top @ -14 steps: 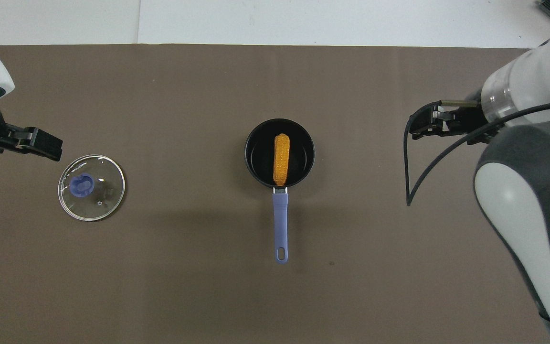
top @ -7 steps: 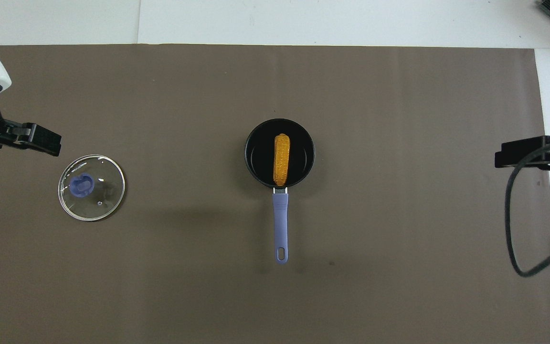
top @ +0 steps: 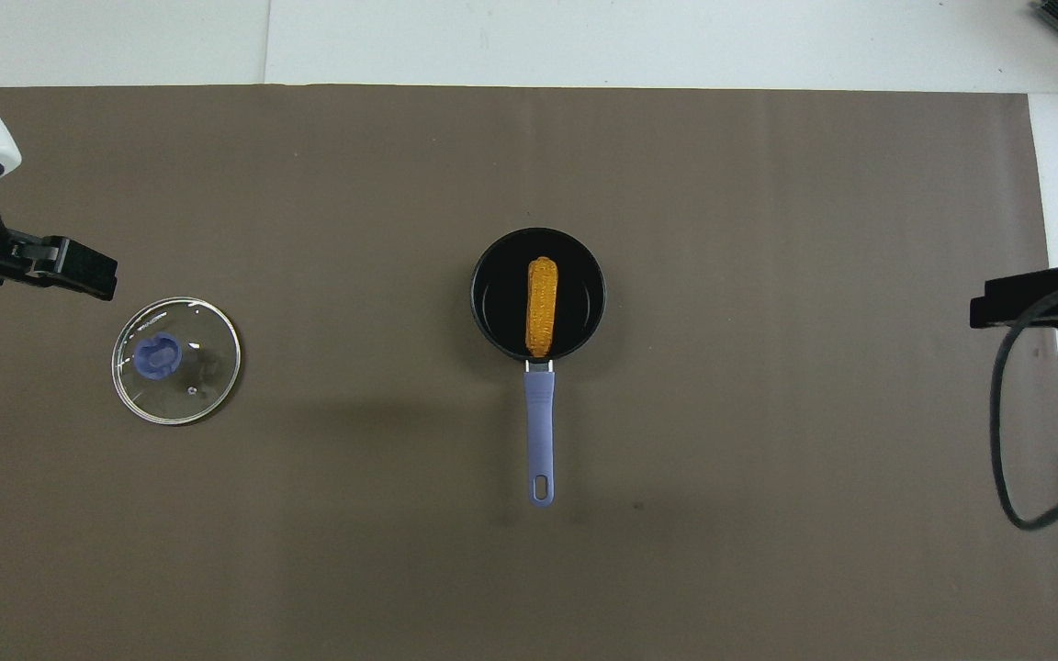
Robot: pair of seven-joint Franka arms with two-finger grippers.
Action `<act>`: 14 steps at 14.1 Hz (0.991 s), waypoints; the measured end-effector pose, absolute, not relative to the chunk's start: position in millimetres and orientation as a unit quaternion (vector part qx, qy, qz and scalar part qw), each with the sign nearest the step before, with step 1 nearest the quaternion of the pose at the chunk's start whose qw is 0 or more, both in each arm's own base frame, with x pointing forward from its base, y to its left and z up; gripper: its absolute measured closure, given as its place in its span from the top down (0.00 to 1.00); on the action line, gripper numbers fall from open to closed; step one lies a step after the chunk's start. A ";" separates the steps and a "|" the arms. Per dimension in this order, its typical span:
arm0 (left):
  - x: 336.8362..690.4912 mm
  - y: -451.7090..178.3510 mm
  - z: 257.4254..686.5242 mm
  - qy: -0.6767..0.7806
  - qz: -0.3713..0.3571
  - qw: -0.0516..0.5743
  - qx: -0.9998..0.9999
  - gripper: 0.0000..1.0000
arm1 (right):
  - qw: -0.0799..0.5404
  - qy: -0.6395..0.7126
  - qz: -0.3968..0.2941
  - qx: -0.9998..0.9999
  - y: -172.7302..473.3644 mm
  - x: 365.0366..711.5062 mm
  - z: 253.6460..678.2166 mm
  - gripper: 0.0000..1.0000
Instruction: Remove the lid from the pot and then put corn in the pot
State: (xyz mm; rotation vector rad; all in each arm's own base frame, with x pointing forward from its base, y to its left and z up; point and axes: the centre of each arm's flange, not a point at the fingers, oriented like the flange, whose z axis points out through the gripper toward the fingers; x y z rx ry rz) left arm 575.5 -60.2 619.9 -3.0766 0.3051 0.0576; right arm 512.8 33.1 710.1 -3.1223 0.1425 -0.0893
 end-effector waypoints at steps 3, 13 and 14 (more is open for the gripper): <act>575.5 -60.2 619.9 0.099 0.019 0.025 -0.995 1.00 | 0.006 0.035 -0.018 -0.999 27.4 507.6 712.7 1.00; 575.4 -59.7 619.8 0.099 0.019 0.025 -0.995 1.00 | 0.005 0.036 -0.009 -0.999 6.4 514.6 695.9 1.00; 575.4 -59.7 619.7 0.099 0.019 0.025 -0.995 1.00 | 0.005 0.036 -0.008 -0.999 6.3 515.6 692.8 1.00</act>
